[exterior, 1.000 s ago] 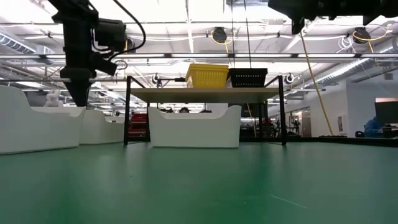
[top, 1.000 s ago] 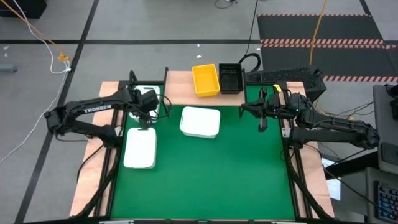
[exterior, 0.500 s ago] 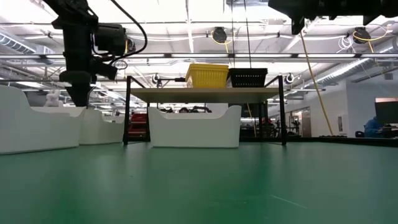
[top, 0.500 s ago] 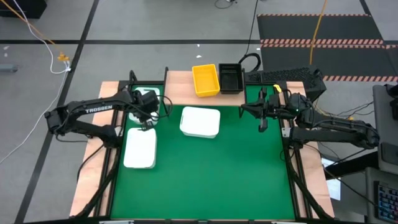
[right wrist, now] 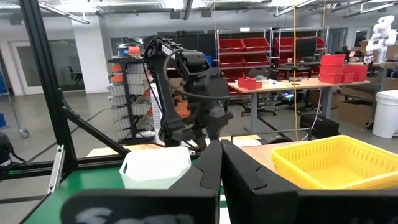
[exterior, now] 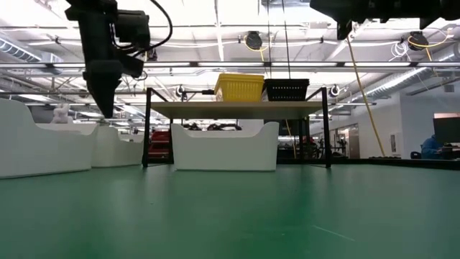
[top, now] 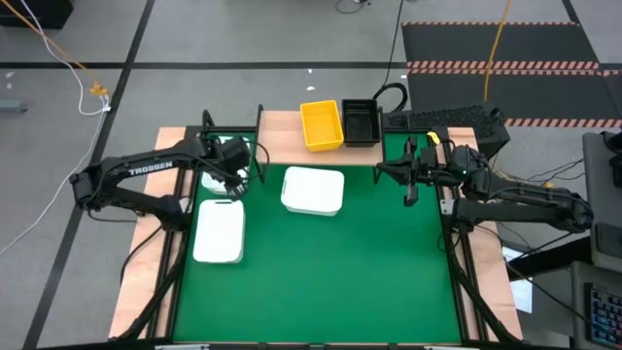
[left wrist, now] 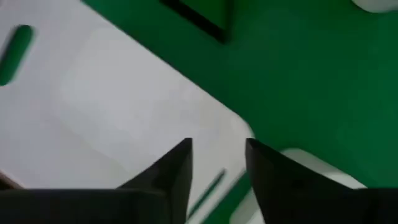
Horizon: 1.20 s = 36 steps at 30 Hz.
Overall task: Stack baskets on shelf by color
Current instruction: Stack the top white bin on the bottom white bin
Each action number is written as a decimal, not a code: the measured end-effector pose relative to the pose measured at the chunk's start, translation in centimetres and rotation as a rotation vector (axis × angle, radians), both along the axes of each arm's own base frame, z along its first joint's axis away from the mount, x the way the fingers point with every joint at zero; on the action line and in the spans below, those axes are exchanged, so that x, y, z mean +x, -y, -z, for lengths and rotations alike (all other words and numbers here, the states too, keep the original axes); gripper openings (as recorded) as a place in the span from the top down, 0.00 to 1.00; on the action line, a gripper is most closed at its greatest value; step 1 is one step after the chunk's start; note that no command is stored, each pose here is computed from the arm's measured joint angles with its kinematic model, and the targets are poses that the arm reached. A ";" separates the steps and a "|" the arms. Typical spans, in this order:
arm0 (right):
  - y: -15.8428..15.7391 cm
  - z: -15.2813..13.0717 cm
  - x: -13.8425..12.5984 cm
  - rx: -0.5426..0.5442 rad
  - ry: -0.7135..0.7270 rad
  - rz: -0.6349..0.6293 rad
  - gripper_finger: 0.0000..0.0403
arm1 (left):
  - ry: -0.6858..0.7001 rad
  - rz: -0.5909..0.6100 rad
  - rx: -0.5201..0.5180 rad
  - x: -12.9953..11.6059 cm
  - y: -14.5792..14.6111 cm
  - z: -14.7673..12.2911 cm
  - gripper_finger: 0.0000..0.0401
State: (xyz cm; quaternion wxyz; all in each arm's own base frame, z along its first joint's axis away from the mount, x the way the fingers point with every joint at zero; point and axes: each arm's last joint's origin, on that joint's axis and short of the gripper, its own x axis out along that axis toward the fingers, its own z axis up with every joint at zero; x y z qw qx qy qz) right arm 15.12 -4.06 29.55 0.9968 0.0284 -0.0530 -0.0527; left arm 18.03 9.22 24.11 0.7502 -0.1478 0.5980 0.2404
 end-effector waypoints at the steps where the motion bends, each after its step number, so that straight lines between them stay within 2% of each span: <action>1: 0.0 0.0 0.0 0.001 0.000 0.000 1.00 | -0.004 0.011 -0.011 0.0 0.2 0.0 0.60; 6: 0.0 0.1 0.0 0.005 -0.007 -0.001 1.00 | -0.044 0.046 -0.031 -0.1 1.0 1.0 0.53; 14: 0.0 0.1 0.0 0.005 -0.009 -0.001 1.00 | -0.114 0.012 -0.004 -0.9 1.2 2.7 0.52; 19: 0.0 -0.1 0.0 -0.001 0.005 0.000 1.00 | -0.073 0.008 0.017 -0.5 1.1 2.8 0.53; 23: 0.0 -0.1 0.0 -0.002 0.006 -0.001 1.00 | -0.050 0.016 0.018 -0.3 1.0 2.8 0.63; 29: 0.0 -0.1 0.0 0.000 0.008 -0.001 1.00 | -0.006 0.041 -0.085 -0.2 1.3 2.8 0.96; 33: 0.0 -0.1 0.0 0.006 0.006 -0.002 1.00 | -0.001 0.039 -0.097 -0.1 1.4 2.8 0.98; 36: 0.0 -0.1 0.0 0.008 0.006 -0.002 1.00 | -0.015 0.009 -0.062 -0.3 1.5 2.6 0.99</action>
